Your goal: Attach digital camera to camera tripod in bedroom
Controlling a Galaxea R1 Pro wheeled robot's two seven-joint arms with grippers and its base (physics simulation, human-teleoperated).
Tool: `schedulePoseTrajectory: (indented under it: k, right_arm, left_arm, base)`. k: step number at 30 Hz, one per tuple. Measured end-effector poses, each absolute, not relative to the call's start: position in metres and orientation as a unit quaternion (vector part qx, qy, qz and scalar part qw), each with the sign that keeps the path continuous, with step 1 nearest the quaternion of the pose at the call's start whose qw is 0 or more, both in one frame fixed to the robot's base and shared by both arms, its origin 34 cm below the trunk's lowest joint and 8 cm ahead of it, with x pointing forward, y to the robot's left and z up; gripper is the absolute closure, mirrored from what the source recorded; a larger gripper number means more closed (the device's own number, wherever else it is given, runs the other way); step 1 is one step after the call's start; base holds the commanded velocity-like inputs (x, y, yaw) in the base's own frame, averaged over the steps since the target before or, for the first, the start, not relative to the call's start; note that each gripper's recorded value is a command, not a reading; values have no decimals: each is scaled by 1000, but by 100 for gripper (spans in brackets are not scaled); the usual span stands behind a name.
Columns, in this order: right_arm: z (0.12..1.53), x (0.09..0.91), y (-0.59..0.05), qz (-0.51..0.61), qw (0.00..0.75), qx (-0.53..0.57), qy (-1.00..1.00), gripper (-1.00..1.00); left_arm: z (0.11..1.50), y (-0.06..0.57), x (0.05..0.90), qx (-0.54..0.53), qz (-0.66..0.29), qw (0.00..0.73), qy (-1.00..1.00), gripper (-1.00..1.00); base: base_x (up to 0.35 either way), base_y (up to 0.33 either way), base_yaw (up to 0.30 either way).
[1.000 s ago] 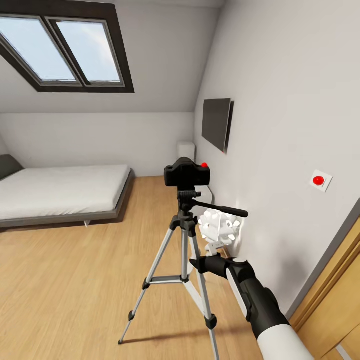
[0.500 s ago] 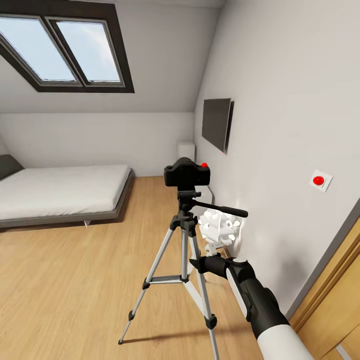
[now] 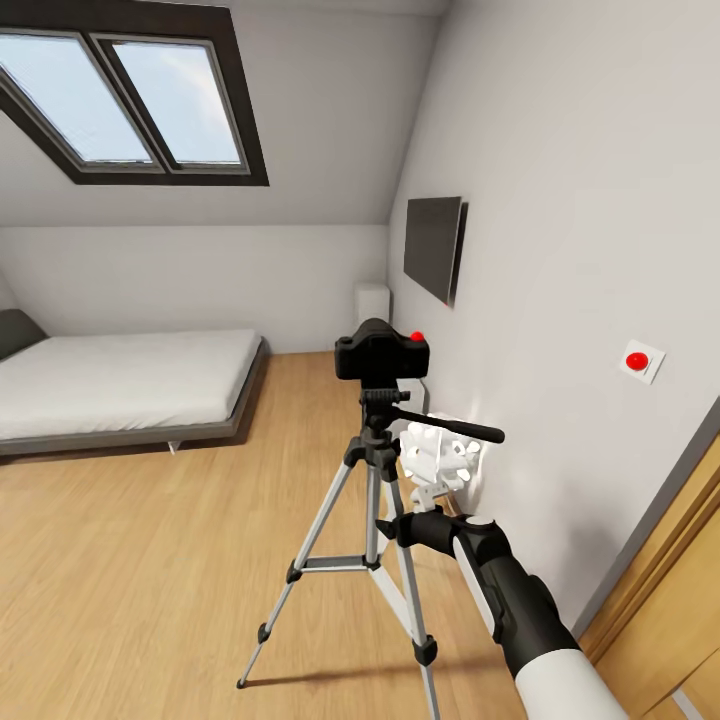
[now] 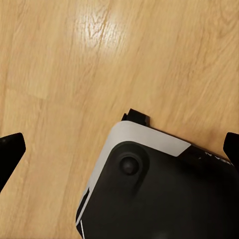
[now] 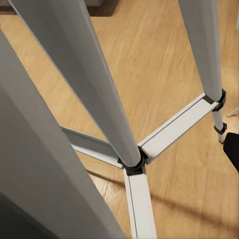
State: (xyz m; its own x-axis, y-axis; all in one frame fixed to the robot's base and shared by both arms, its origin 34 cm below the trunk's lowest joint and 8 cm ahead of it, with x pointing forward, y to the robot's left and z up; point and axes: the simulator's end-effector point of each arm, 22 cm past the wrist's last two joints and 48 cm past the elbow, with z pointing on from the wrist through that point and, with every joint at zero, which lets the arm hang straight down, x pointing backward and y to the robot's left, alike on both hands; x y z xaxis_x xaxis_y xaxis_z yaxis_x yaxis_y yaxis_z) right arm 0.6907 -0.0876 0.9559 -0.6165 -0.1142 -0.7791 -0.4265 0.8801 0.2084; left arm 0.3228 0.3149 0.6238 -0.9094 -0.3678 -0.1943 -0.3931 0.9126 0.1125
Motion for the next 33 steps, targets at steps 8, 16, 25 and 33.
schedulePoseTrajectory:
  k: [8,16,25,33]
  right_arm:
    - [956,691,-88,191,410,-154,879,-100]
    - [955,690,-89,191,408,-155,879,-100]
    - [954,688,-89,191,403,-154,882,-100]
    - [953,688,-89,192,401,-155,882,-100]
  left_arm:
    - [624,315,322,-195,75,84,974,-100]
    - [624,314,322,-195,74,84,974,-100]
    - [623,311,322,-196,72,84,974,-100]
    - [623,310,323,-196,72,84,974,-100]
  base:
    - [0,0,0]
    - [-92,0,0]
    - [-88,0,0]
    - [-12,0,0]
